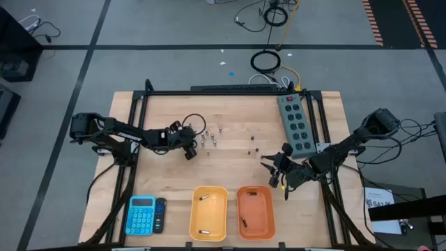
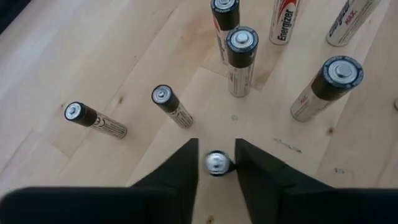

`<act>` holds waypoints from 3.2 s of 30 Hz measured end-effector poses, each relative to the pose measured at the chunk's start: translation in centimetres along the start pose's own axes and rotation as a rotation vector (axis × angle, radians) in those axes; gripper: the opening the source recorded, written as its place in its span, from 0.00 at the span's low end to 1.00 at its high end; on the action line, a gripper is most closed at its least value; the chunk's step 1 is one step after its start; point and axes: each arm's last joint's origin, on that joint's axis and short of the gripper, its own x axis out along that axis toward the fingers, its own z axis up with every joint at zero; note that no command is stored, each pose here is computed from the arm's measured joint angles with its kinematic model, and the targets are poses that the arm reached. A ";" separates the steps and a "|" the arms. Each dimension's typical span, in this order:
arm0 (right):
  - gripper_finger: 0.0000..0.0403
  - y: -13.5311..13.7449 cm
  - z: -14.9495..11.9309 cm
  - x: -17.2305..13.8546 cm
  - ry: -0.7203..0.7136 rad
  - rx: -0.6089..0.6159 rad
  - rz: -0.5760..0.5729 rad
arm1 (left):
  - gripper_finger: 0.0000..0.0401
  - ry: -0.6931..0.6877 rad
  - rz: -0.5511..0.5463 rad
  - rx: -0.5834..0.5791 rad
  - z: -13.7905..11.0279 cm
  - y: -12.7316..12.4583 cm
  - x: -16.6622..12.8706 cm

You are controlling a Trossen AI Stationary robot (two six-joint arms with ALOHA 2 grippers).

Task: Sort batteries
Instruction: Put the silver battery into the yellow bin

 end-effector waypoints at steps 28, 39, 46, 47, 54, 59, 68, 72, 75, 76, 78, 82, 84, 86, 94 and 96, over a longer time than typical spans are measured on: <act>0.32 -0.1 0.0 0.0 -0.011 0.011 -0.019 | 0.10 -0.262 -0.961 0.032 2.8 -4.6 -9.0; 0.32 -0.2 0.1 0.1 -0.011 0.013 -0.026 | 0.10 -0.206 -1.099 0.167 3.4 -13.0 -11.0; 0.32 -0.1 0.1 0.1 -0.011 0.016 -0.025 | 0.10 -0.088 -1.013 0.264 3.7 -16.6 -9.9; 0.32 -0.1 0.1 0.1 -0.011 0.018 -0.025 | 0.10 -0.072 -1.007 0.269 3.6 -16.8 -9.6; 0.32 -0.1 0.1 0.1 -0.010 0.018 -0.022 | 0.18 -0.042 -0.932 0.267 3.0 -17.4 -8.4; 0.32 -0.1 0.1 0.1 -0.009 0.019 -0.020 | 0.19 -0.064 -0.915 0.267 3.2 -17.3 -8.6; 0.32 -0.1 0.1 0.1 -0.009 0.018 -0.020 | 0.20 -0.191 -0.826 0.304 4.2 -16.5 -9.7; 0.32 -0.1 0.1 0.1 -0.009 0.018 -0.020 | 0.20 -0.191 -0.884 0.312 4.3 -16.5 -10.0; 0.32 -0.1 0.1 0.1 -0.008 0.016 -0.020 | 0.20 -0.210 -0.886 0.264 4.7 -16.6 -10.0; 0.32 -0.1 0.1 0.1 -0.009 0.014 -0.021 | 0.20 -0.207 -0.866 0.233 4.9 -16.5 -10.0; 0.32 -0.1 0.1 0.1 -0.009 0.014 -0.021 | 0.20 -0.196 -0.829 0.195 5.3 -16.2 -9.8; 0.32 -0.1 0.1 0.1 -0.009 0.013 -0.021 | 0.20 -0.153 -0.689 0.192 6.1 -15.6 -9.7; 0.32 -0.1 0.1 0.1 -0.008 0.012 -0.021 | 0.20 -0.135 -0.588 0.241 6.5 -15.0 -10.0; 0.32 -0.1 0.1 0.1 -0.008 0.011 -0.021 | 0.20 -0.137 -0.491 0.295 7.4 -14.1 -10.8; 0.32 -0.1 0.0 0.1 -0.008 0.010 -0.021 | 0.20 -0.070 -0.183 0.320 8.5 -8.0 -12.4; 0.32 -0.1 0.0 0.1 -0.008 0.009 -0.021 | 0.20 -0.022 -0.122 0.334 8.3 -7.0 -12.1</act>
